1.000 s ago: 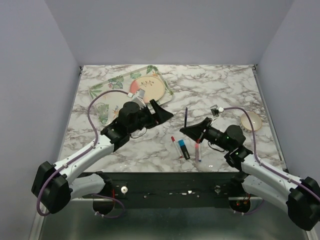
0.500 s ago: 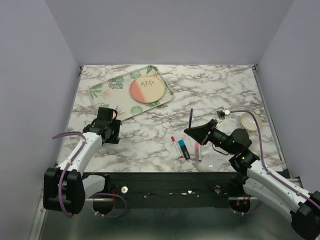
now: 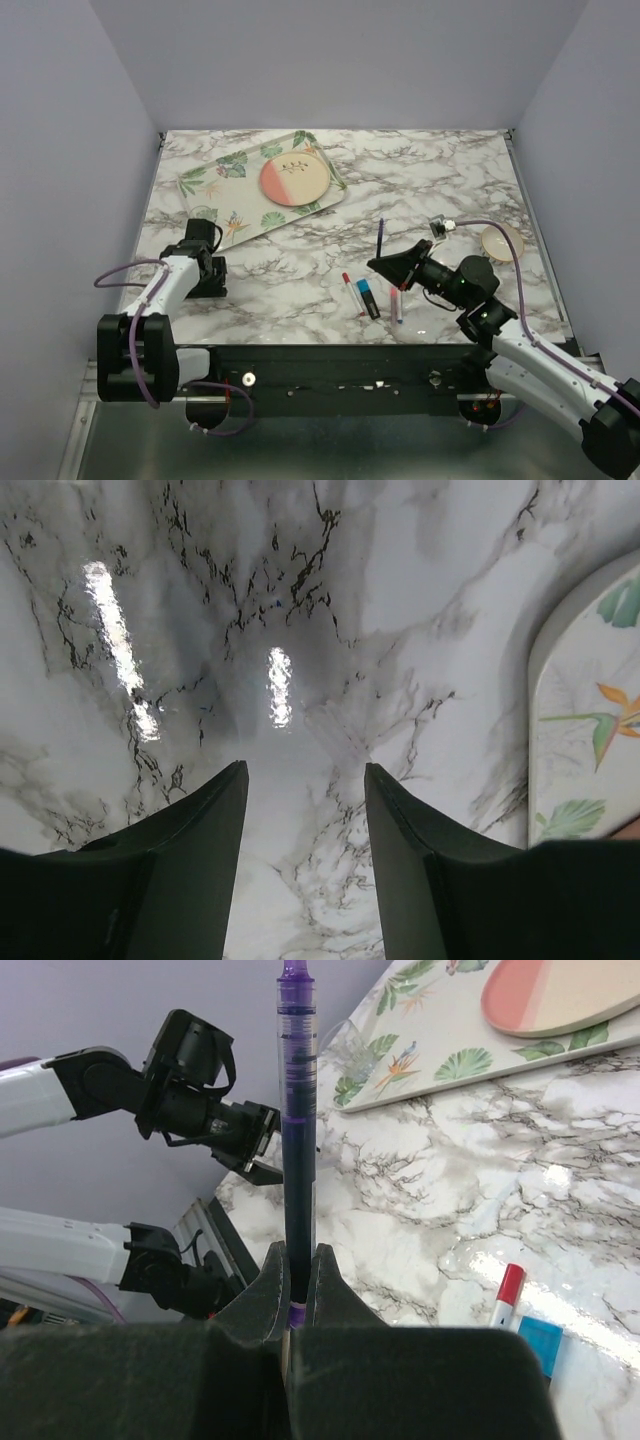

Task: Insert the pens into the pen caps

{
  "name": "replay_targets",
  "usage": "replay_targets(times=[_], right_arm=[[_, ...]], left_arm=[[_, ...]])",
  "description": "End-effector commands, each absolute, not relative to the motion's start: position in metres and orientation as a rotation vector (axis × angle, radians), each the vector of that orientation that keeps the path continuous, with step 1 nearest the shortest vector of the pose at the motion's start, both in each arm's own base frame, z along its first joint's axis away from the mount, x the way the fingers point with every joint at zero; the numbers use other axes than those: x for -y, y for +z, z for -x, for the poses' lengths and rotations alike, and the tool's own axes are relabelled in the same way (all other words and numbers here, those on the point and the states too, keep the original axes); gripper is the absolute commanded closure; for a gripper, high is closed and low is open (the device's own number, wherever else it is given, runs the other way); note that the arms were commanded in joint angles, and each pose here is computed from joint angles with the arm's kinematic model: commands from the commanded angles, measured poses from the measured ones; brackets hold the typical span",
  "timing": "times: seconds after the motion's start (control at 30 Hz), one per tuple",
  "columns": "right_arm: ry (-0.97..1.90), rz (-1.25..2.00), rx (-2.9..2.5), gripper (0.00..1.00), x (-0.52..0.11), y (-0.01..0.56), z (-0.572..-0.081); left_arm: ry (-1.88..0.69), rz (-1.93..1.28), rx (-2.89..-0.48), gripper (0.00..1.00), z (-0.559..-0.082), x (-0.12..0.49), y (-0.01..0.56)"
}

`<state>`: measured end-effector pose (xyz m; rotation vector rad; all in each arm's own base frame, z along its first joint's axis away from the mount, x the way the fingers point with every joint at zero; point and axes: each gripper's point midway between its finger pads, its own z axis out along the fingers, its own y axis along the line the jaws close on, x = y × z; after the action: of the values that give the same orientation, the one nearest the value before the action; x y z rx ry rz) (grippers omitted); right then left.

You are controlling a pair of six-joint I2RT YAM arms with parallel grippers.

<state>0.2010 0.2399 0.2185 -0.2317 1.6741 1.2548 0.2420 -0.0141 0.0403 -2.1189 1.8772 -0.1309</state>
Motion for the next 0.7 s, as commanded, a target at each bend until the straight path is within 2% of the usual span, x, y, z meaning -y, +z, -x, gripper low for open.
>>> replay_targets(times=[0.0, 0.47, 0.67], right_arm=[[1.23, 0.237, -1.68, 0.99, -0.241, 0.216, -0.205], [1.197, 0.255, -1.685, 0.99, -0.24, 0.217, -0.208], [1.194, 0.257, -1.69, 0.99, -0.241, 0.217, -0.21]], left_arm=[[-0.105, 2.152, -1.872, 0.45, -0.249, 0.008, 0.033], [0.006, 2.134, -2.037, 0.47, -0.258, 0.011, 0.005], [0.016, 2.133, -2.058, 0.57, -0.255, 0.012, 0.004]])
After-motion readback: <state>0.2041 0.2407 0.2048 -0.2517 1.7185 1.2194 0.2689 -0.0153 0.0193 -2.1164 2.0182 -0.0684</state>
